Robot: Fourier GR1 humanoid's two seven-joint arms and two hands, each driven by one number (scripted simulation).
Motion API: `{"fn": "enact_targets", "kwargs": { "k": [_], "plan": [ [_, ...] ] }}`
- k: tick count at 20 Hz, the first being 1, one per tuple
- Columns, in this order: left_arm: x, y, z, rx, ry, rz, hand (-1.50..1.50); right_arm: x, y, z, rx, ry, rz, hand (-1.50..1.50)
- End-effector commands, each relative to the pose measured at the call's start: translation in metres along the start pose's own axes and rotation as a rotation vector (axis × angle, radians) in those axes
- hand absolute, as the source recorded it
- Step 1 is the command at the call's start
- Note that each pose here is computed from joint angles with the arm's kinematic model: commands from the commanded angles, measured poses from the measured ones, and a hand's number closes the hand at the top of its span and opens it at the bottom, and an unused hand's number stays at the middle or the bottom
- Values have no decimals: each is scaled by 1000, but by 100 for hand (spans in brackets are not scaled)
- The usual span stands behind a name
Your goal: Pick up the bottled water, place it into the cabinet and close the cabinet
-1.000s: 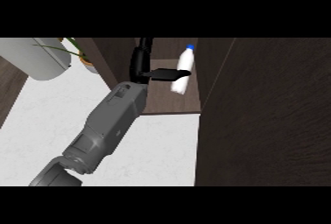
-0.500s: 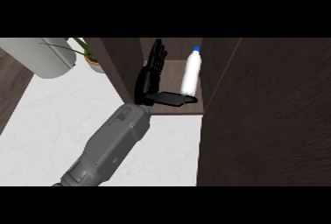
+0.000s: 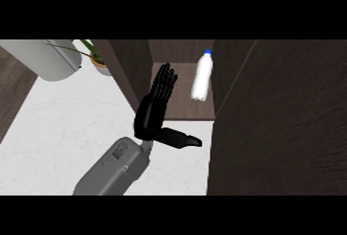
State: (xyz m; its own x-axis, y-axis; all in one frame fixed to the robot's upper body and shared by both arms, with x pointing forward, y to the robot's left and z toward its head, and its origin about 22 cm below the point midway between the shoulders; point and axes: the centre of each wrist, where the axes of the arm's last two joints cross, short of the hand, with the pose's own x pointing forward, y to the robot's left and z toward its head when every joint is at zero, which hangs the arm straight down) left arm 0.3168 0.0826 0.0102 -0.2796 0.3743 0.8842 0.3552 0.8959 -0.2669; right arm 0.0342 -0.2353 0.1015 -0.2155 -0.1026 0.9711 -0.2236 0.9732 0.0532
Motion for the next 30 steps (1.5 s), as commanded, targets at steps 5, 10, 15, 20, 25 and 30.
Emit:
{"fn": "enact_targets", "kwargs": {
  "k": [5, 10, 15, 20, 25, 30],
  "plan": [
    [28, 23, 47, -8, 53, 30, 150, 40, -1, -2, 264, 27, 128, 150],
    [40, 39, 87, 23, 55, 22, 150, 42, 7, -3, 408, 48, 114, 150],
    [71, 53, 103, 82, 23, 14, -150, 43, 17, -12, 496, -17, 150, 150],
    [89, 86, 124, 150, 2, 20, -150, 53, 24, -10, 599, 7, 103, 150],
    [109, 99, 139, 179, 4, 65, -150, 51, 37, -14, 733, -1, 42, 150],
    [121, 115, 154, 183, 9, 51, -150, 56, 40, -19, 824, 18, 86, 150]
  ]
}}
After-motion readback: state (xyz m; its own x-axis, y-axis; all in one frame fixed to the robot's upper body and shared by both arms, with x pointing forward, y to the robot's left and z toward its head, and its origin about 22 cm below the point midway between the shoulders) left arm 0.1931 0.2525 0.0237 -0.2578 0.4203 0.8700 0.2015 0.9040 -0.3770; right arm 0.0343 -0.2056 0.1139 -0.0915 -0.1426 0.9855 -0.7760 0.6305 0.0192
